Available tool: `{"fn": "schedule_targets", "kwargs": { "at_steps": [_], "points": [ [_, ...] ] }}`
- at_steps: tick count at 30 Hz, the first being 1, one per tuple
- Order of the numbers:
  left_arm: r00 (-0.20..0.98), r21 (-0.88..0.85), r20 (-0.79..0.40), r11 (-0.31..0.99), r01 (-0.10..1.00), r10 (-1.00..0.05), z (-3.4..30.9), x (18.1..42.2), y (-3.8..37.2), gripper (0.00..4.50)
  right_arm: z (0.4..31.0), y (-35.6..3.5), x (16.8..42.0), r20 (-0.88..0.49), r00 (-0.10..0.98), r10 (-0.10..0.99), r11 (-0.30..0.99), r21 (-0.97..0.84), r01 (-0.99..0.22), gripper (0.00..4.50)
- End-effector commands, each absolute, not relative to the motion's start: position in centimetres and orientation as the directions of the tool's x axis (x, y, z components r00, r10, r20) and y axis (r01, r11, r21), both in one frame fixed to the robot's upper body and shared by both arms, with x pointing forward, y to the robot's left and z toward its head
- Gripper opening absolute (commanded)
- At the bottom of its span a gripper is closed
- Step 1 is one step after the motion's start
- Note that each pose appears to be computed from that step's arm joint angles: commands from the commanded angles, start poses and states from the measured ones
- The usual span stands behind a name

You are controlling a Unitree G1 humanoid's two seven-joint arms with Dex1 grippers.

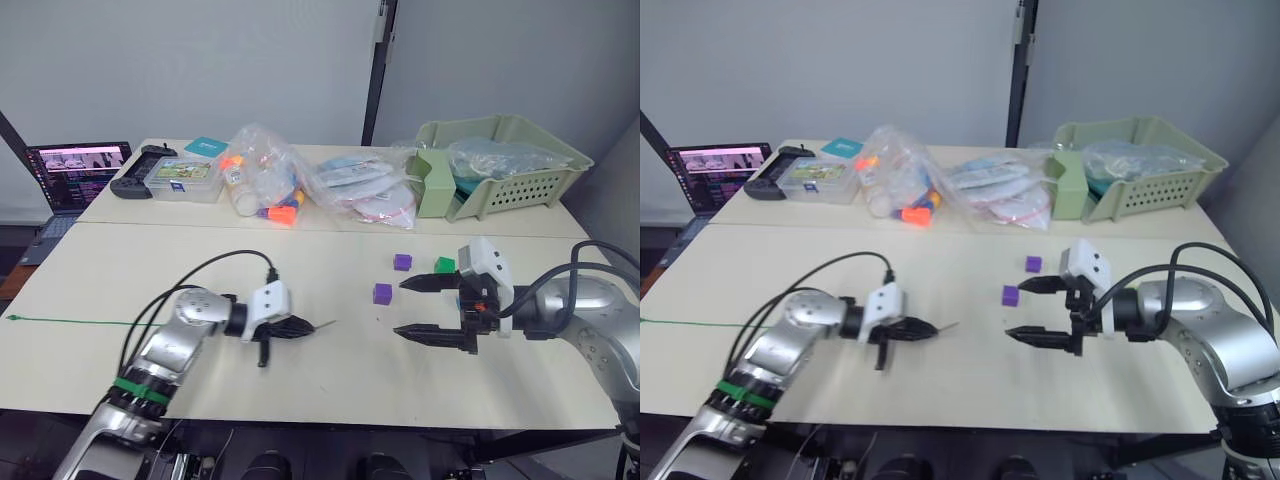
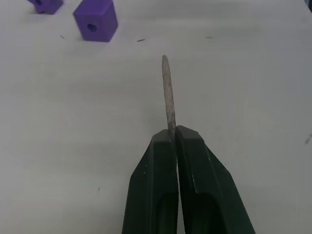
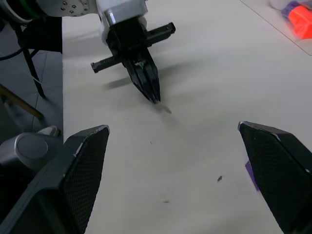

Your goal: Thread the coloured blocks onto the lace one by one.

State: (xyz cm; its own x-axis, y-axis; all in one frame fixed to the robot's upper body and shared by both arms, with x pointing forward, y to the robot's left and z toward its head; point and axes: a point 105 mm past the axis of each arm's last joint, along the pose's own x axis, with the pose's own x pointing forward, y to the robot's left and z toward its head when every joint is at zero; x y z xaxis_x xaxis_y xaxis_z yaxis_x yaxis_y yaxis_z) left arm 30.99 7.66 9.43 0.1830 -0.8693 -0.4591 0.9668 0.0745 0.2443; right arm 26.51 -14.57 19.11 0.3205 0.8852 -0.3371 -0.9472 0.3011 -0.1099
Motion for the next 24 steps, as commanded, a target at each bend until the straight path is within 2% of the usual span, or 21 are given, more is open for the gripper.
{"fn": "schedule_targets", "kwargs": {
  "at_steps": [1,2,6,11,17,24],
  "points": [
    [0.17,0.248,-0.487,0.051,0.967,-0.857,9.1,30.9,7.2,0.05,20.2,-14.9,26.4,-0.311,0.343,0.886,0.314,-0.143,-0.939,4.5],
    [0.162,0.243,-0.502,0.041,0.969,-0.85,8.8,30.8,7.4,0.05,20.2,-14.9,26.4,-0.31,0.345,0.886,0.315,-0.143,-0.938,4.5],
    [0.166,0.234,-0.523,0.046,0.971,-0.836,8.5,30.9,8.0,1.26,20.3,-15.0,26.5,-0.302,0.353,0.886,0.323,-0.144,-0.935,4.5],
    [0.173,0.257,-0.498,0.046,0.965,-0.85,9.8,30.7,8.4,2.87,20.0,-15.2,26.4,-0.306,0.35,0.885,0.326,-0.127,-0.937,4.5],
    [0.289,0.364,-0.43,0.129,0.922,-0.855,9.3,32.1,9.6,2.87,19.8,-15.1,26.5,-0.302,0.343,0.889,0.321,-0.123,-0.939,4.5],
    [0.234,0.326,-0.383,0.106,0.939,-0.894,8.6,31.5,8.4,2.87,19.3,-15.1,26.5,-0.323,0.34,0.883,0.316,-0.125,-0.941,4.5]
  ]
}}
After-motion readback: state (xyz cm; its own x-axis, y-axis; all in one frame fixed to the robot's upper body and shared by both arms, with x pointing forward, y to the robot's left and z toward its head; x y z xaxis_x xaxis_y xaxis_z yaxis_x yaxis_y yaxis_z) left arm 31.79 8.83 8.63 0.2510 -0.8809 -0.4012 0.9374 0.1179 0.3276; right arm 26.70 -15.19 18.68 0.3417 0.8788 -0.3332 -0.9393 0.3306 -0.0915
